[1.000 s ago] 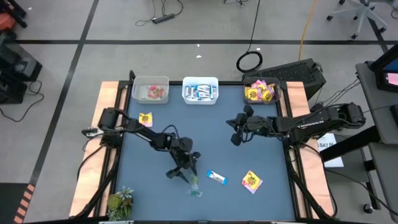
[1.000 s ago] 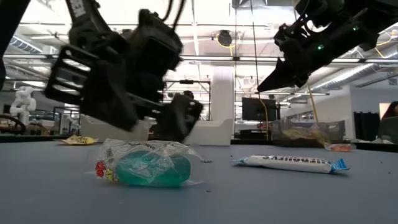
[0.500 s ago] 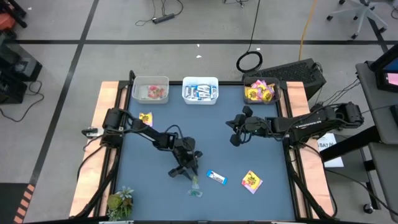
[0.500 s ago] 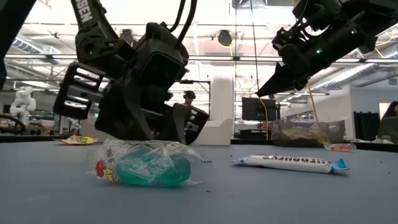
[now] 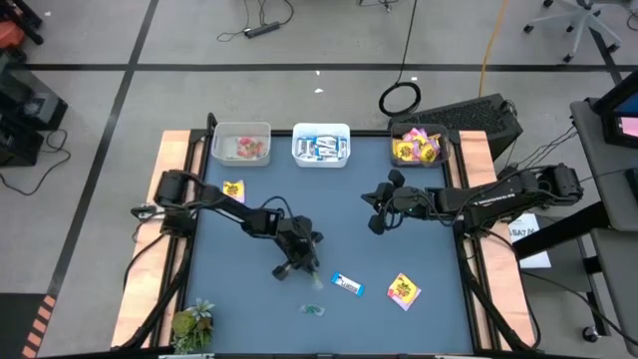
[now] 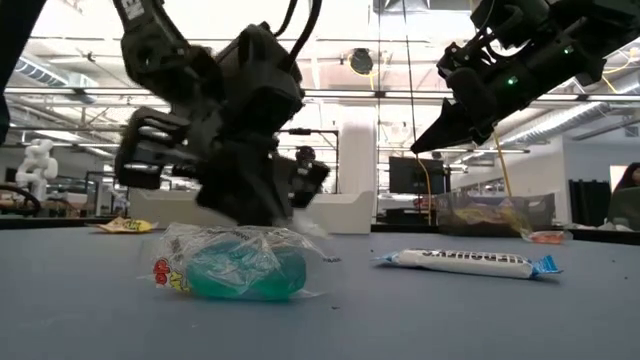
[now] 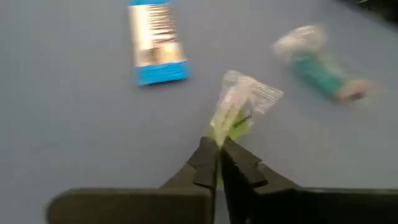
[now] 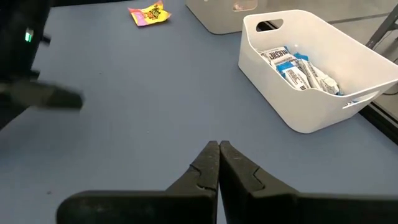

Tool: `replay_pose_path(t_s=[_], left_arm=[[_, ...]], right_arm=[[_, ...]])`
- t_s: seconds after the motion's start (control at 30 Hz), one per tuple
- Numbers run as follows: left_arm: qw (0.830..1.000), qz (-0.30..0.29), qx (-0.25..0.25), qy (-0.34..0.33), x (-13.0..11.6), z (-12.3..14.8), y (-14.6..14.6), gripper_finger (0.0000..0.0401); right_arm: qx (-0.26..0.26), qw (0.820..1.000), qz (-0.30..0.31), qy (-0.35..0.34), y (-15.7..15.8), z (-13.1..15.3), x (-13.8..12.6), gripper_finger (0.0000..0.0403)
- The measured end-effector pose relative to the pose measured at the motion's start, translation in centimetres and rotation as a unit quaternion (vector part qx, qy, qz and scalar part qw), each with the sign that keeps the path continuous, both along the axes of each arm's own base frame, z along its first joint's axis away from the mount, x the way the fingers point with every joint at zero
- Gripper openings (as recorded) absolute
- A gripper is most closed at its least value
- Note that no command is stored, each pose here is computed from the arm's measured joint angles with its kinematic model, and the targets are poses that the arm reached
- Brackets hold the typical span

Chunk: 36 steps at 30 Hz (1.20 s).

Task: Sort candy
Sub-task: Put the green gummy into the gray bin

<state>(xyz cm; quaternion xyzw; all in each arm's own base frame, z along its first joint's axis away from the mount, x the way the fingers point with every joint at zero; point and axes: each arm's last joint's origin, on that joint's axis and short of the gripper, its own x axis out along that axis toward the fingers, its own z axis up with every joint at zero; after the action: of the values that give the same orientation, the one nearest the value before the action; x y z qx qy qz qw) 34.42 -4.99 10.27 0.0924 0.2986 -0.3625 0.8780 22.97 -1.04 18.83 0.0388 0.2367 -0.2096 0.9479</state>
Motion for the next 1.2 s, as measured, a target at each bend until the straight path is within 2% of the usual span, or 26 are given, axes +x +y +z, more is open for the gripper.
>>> replay_pose_path(t_s=[0.1,0.2,0.33,0.43,0.57,0.73,0.83,1.07,1.2], left_arm=[[0.997,0.056,0.057,-0.006,-0.5,2.1,0.8,0.0006],[0.985,0.130,0.110,-0.010,-1.2,4.7,2.2,0.0008],[0.950,0.267,0.161,-0.005,-2.9,8.1,5.1,0.0008],[0.903,0.387,0.185,0.011,-4.7,10.3,8.1,0.0008],[0.821,0.534,0.194,0.058,-8.2,12.2,12.7,0.0008],[0.731,0.646,0.189,0.113,-12.0,12.9,18.4,0.0008],[0.690,0.686,0.182,0.140,-13.6,13.1,21.5,0.0008],[0.660,0.703,0.148,0.220,-15.5,12.1,25.7,0.0008],[0.655,0.691,0.150,0.266,-15.6,10.1,26.8,0.0008]], right_arm=[[0.000,1.000,0.000,0.000,0.0,0.0,0.0,0.0000],[-0.002,1.000,0.001,-0.001,0.0,0.0,0.0,0.0000],[-0.007,1.000,0.004,0.000,0.0,0.1,0.0,0.0000],[-0.007,1.000,0.004,0.000,0.0,0.1,0.0,0.0000],[-0.007,1.000,0.004,0.000,0.0,0.1,0.0,0.0000],[-0.007,1.000,0.004,-0.004,0.0,0.1,0.1,0.0000],[-0.008,1.000,0.004,-0.012,0.0,0.3,0.1,0.0000],[-0.008,1.000,0.004,-0.015,0.0,0.3,0.2,0.0000],[-0.008,1.000,0.004,-0.010,0.0,0.2,0.1,0.0000]])
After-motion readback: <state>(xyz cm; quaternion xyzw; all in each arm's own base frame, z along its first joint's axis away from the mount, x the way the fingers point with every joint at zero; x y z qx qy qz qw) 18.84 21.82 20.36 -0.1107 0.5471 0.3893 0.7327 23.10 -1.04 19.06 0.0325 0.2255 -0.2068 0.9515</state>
